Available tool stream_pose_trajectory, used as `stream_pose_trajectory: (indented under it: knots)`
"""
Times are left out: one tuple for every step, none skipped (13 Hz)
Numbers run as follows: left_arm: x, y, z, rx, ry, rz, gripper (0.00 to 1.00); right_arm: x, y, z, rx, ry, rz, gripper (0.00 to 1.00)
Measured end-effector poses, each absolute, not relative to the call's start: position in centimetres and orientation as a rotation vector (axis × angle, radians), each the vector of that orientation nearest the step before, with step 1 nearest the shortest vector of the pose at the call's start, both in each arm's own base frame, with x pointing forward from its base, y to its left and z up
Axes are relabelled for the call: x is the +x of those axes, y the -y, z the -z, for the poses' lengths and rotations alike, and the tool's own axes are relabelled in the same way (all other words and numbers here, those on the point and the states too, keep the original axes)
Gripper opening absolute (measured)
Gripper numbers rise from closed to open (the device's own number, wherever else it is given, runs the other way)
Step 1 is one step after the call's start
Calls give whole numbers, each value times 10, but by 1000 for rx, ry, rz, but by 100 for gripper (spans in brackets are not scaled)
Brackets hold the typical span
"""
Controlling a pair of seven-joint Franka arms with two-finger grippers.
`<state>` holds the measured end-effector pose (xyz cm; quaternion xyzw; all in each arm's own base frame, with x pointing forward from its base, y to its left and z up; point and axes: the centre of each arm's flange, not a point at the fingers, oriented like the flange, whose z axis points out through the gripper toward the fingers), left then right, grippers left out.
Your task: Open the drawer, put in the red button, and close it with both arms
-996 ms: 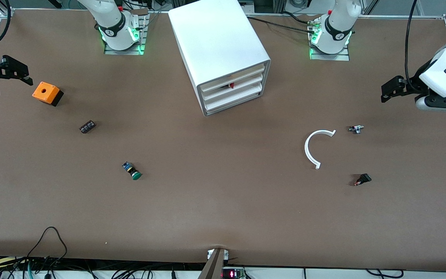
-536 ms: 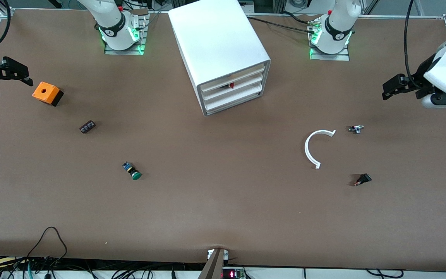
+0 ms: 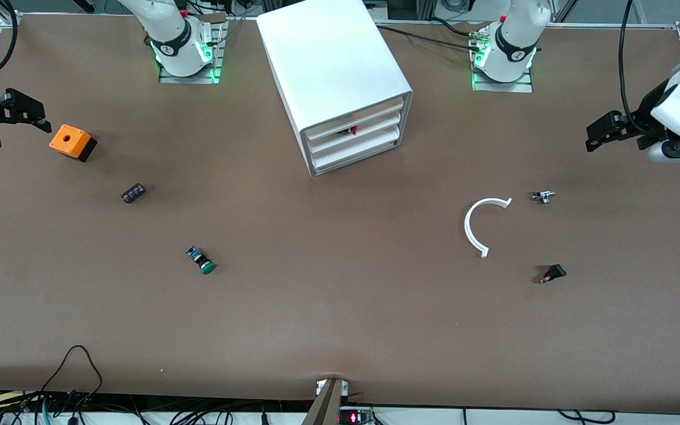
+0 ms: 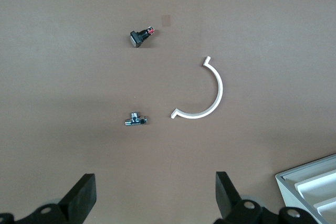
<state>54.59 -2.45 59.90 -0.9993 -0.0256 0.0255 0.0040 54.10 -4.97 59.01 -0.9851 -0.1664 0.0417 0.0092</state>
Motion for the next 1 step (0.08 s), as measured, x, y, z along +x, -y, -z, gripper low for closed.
stream_pose_trajectory:
  knots:
    - [546, 25, -599, -3132, 80, -80, 100, 541, 50, -590, -3077, 520, -130, 100]
